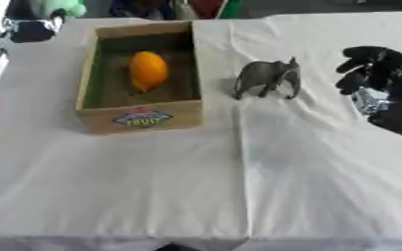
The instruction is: Pick up objects on the table and place them in the box.
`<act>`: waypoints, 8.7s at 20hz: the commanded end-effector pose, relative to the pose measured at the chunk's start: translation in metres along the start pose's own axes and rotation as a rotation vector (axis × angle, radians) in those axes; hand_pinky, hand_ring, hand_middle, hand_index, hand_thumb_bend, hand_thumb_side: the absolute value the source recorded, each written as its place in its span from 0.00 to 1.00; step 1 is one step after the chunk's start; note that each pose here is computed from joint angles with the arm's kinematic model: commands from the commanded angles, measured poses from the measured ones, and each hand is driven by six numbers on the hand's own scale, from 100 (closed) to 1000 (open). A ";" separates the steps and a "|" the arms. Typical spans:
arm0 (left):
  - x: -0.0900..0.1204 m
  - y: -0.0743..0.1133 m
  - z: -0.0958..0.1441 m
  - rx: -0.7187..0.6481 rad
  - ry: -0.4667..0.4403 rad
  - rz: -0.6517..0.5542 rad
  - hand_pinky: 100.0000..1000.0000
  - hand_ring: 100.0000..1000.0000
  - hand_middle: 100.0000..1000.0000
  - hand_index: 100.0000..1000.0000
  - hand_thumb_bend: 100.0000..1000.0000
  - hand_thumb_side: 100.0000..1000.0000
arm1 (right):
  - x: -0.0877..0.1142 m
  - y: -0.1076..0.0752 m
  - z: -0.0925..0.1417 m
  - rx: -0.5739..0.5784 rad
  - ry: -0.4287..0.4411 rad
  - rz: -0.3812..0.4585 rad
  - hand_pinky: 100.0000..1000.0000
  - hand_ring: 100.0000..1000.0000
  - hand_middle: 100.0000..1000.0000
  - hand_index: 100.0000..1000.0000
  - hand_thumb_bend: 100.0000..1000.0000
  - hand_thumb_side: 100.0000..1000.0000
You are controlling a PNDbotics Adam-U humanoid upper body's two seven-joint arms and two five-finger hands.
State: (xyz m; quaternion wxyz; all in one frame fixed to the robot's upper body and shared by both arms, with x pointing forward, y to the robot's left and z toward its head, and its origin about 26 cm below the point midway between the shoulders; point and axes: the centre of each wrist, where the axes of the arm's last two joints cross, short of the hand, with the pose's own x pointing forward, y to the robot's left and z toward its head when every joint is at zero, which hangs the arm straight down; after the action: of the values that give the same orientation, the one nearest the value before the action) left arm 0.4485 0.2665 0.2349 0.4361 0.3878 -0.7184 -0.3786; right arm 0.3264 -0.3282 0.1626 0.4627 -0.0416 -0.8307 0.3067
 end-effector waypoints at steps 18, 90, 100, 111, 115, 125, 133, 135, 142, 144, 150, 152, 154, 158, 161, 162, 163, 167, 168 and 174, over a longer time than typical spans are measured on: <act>0.037 -0.030 0.002 -0.286 -0.219 -0.011 0.71 0.74 0.73 0.85 0.82 0.51 | 0.005 -0.007 -0.003 0.000 -0.018 0.018 0.53 0.56 0.61 0.81 0.00 0.31; 0.008 0.001 0.126 0.242 -0.047 0.638 0.53 0.55 0.58 0.80 0.73 0.51 | -0.075 -0.070 -0.083 0.336 0.162 0.865 0.36 0.30 0.30 0.42 0.18 0.00; 0.007 -0.003 0.127 0.217 -0.041 0.642 0.53 0.54 0.58 0.80 0.71 0.52 | -0.026 -0.078 -0.112 0.281 -0.011 0.828 0.37 0.30 0.30 0.43 0.17 0.00; 0.015 -0.008 0.123 0.180 -0.076 0.664 0.53 0.54 0.58 0.80 0.67 0.52 | 0.037 -0.054 -0.173 0.296 -0.250 0.784 0.38 0.31 0.31 0.44 0.18 0.00; 0.021 -0.007 0.121 0.184 -0.098 0.674 0.53 0.54 0.58 0.80 0.67 0.52 | 0.039 -0.034 -0.191 0.320 -0.283 0.759 0.38 0.31 0.31 0.44 0.16 0.00; 0.039 0.002 0.118 0.195 -0.181 0.687 0.53 0.54 0.58 0.80 0.67 0.52 | 0.031 0.025 -0.219 0.418 -0.329 0.733 0.41 0.34 0.34 0.47 0.16 0.00; 0.050 0.003 0.114 0.186 -0.222 0.714 0.53 0.59 0.58 0.80 0.67 0.52 | 0.007 0.059 -0.221 0.507 -0.291 0.788 0.44 0.38 0.39 0.54 0.19 0.04; 0.052 0.002 0.114 0.181 -0.229 0.719 0.53 0.59 0.58 0.80 0.67 0.52 | 0.001 0.062 -0.220 0.514 -0.269 0.800 0.45 0.40 0.41 0.57 0.20 0.07; 0.051 0.000 0.114 0.174 -0.219 0.727 0.53 0.59 0.58 0.80 0.67 0.52 | -0.009 0.061 -0.216 0.463 -0.118 0.868 0.54 0.55 0.62 0.85 0.44 0.46; 0.050 -0.001 0.114 0.172 -0.216 0.726 0.53 0.59 0.58 0.80 0.67 0.52 | -0.011 0.059 -0.215 0.452 -0.071 0.885 0.56 0.61 0.68 0.89 0.46 0.54; 0.046 -0.004 0.115 0.169 -0.196 0.728 0.53 0.59 0.58 0.80 0.67 0.52 | -0.013 0.048 -0.211 0.346 0.001 0.878 0.63 0.73 0.79 0.92 0.41 0.58; 0.043 -0.005 0.116 0.172 -0.182 0.725 0.53 0.59 0.58 0.80 0.66 0.52 | -0.011 0.041 -0.208 0.273 -0.017 0.821 0.65 0.72 0.78 0.90 0.29 0.55; 0.040 -0.007 0.117 0.179 -0.165 0.722 0.53 0.59 0.58 0.80 0.66 0.52 | -0.010 0.033 -0.203 0.240 -0.061 0.695 0.69 0.73 0.78 0.91 0.02 0.51; 0.032 -0.009 0.120 0.200 -0.125 0.718 0.52 0.58 0.58 0.80 0.64 0.52 | 0.003 0.006 -0.186 0.221 -0.147 0.383 0.66 0.70 0.76 0.91 0.00 0.60; 0.029 -0.011 0.120 0.218 -0.103 0.715 0.52 0.58 0.57 0.78 0.63 0.52 | 0.025 -0.013 -0.166 0.218 -0.205 0.212 0.64 0.68 0.74 0.90 0.00 0.63; 0.028 -0.011 0.120 0.225 -0.096 0.714 0.51 0.57 0.56 0.77 0.61 0.51 | 0.032 -0.017 -0.159 0.228 -0.223 0.173 0.64 0.68 0.74 0.89 0.00 0.64; 0.028 -0.012 0.120 0.234 -0.089 0.712 0.51 0.57 0.56 0.77 0.60 0.51 | 0.039 -0.021 -0.151 0.240 -0.240 0.142 0.64 0.67 0.73 0.88 0.00 0.64; 0.032 -0.014 0.117 0.250 -0.085 0.693 0.50 0.56 0.55 0.73 0.57 0.50 | 0.061 -0.020 -0.122 0.300 -0.293 0.078 0.64 0.68 0.74 0.84 0.00 0.64; 0.034 -0.015 0.117 0.249 -0.089 0.686 0.50 0.56 0.55 0.71 0.56 0.50 | 0.065 -0.017 -0.116 0.313 -0.304 0.064 0.64 0.69 0.74 0.83 0.00 0.63; 0.048 -0.022 0.115 0.219 -0.130 0.622 0.45 0.53 0.52 0.61 0.55 0.51 | 0.076 0.010 -0.090 0.376 -0.337 -0.010 0.65 0.71 0.76 0.82 0.00 0.66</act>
State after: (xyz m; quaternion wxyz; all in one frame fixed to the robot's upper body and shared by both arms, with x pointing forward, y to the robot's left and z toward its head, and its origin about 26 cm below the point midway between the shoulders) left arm 0.3334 0.2414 0.1843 0.4578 0.1634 -0.8587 -0.1626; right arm 0.3599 -0.2548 0.2342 0.3407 0.0986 -0.8202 0.4489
